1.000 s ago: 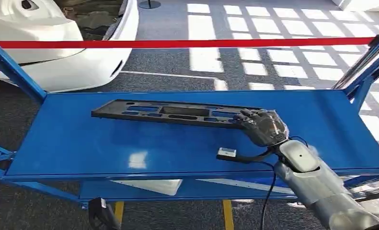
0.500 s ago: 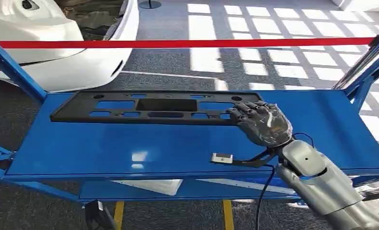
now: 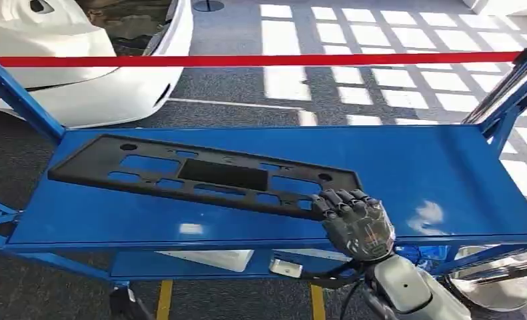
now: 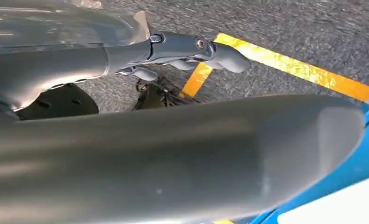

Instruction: Take the parts from the cabinet and place them on the table.

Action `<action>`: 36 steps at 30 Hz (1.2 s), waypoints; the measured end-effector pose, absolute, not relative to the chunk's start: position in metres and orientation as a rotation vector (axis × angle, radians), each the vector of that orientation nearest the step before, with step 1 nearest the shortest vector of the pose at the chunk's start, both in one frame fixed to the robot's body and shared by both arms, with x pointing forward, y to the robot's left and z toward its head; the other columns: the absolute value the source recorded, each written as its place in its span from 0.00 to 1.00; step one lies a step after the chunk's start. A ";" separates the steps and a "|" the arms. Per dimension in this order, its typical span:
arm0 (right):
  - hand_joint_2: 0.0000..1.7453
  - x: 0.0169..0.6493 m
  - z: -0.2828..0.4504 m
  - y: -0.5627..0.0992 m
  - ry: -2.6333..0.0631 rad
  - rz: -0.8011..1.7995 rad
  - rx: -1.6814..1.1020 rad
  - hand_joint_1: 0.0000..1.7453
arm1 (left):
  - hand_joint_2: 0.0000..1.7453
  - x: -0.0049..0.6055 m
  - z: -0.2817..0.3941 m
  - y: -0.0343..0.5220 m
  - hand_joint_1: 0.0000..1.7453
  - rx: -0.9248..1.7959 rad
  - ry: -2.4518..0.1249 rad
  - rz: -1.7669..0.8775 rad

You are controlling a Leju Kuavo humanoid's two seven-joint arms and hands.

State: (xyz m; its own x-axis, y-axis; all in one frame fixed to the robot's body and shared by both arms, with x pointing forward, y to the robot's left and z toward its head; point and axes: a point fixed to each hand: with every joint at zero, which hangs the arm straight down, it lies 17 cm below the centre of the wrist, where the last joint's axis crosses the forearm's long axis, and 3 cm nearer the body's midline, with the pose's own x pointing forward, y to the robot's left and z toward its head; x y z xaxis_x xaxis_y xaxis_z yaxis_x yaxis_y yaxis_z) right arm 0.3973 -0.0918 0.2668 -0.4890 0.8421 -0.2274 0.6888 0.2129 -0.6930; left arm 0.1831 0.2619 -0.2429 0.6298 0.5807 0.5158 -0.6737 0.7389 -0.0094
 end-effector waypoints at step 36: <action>1.00 0.374 0.270 -0.133 -2.222 1.025 -1.502 1.00 | 1.00 0.183 -0.238 0.269 0.00 0.194 -0.596 0.757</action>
State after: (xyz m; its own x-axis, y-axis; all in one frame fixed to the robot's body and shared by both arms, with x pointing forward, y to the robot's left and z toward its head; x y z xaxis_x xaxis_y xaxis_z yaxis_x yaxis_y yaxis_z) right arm 0.3742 -0.1327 0.2697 -0.4262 0.8903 -0.1603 0.6998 0.2122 -0.6821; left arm 0.1830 0.2690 -0.2377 0.5720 0.5875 0.5725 -0.6941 0.7185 -0.0439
